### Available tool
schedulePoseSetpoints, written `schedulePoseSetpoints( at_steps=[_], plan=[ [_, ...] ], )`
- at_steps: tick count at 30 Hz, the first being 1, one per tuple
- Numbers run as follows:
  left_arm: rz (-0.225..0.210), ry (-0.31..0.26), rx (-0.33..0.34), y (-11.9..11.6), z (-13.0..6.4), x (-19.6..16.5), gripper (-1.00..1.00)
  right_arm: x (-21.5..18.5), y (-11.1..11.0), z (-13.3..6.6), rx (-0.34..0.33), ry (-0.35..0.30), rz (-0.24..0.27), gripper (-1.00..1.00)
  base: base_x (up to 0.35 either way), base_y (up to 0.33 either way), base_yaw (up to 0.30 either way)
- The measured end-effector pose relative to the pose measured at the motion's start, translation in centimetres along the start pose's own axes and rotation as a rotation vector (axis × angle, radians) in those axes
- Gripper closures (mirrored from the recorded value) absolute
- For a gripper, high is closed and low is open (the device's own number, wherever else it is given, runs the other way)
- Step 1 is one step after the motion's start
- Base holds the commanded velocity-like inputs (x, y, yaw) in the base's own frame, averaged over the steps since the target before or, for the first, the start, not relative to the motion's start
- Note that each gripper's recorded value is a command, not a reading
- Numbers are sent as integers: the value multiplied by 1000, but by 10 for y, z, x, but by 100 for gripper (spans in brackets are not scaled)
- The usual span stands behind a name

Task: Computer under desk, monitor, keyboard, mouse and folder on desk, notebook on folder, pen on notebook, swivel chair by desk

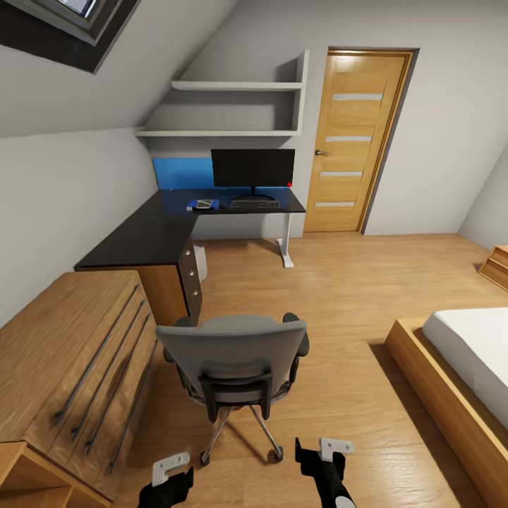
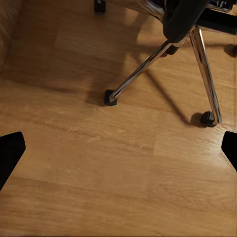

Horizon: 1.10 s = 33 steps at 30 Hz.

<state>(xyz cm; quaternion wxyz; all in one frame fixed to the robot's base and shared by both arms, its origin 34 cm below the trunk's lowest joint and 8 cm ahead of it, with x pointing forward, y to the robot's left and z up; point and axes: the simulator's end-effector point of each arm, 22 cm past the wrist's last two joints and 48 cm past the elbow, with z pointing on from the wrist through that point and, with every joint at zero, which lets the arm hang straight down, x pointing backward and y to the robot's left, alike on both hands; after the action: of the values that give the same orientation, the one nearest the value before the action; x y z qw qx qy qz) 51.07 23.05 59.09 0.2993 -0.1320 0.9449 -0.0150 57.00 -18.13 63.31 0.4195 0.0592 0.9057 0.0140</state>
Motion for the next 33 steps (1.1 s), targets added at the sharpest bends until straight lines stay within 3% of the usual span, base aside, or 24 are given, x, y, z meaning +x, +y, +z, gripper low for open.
schedulePoseSetpoints(
  at_steps=[11, 33],
  plan=[
    [-1, -5, -3, 5, 15, 2, -100, -2, -1, 9, 0, -83, 13, -100, 0, 0, 0],
    [1, -6, -3, 10, 43, 20, -100, 25, -9, 28, 8, -104, 12, -100, 0, 0, 0]
  ],
)
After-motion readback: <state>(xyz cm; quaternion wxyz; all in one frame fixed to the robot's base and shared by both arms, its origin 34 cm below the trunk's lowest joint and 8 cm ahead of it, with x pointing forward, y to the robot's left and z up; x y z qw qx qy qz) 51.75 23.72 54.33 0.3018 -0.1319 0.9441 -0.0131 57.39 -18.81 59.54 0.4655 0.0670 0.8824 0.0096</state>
